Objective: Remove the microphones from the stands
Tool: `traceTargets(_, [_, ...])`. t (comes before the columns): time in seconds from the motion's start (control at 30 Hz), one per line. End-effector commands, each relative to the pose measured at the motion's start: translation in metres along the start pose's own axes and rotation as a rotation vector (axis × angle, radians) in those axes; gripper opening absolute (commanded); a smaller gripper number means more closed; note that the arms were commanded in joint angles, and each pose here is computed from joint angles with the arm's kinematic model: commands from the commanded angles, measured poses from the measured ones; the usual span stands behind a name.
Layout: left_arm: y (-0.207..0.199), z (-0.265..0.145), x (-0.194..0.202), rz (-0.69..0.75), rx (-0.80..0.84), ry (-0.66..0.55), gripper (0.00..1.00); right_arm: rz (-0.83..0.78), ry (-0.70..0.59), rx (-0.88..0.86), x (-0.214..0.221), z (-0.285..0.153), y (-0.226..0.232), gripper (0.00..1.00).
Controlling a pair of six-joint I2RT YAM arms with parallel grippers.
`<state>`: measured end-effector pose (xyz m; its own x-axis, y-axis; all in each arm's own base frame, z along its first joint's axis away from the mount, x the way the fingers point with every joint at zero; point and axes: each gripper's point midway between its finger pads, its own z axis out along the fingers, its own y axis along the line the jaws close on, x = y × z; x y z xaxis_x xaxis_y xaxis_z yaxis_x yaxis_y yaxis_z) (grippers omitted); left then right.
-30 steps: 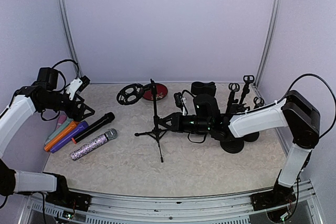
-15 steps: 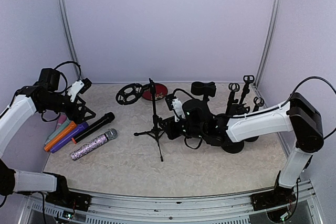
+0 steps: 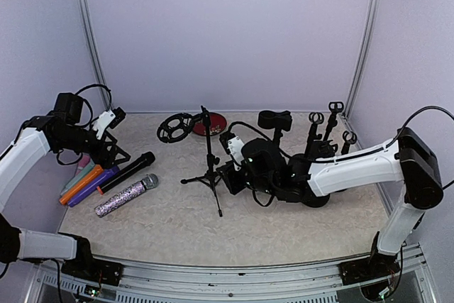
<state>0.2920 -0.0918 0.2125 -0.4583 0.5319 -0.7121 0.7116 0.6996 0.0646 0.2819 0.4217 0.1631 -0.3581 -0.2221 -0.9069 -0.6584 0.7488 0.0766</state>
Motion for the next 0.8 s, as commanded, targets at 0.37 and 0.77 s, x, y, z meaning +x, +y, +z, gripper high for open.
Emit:
traceTargets(0.37, [-0.009,-0.004,-0.001,0.024,0.029,0.005,0.88,0.439,0.069,-0.582,-0.021,0.001,0.002,0.67])
traceTargets(0.77, [-0.009,-0.006,-0.002,0.040,0.025,0.009,0.88,0.482,0.032,-0.606,-0.026,0.016,0.004,0.54])
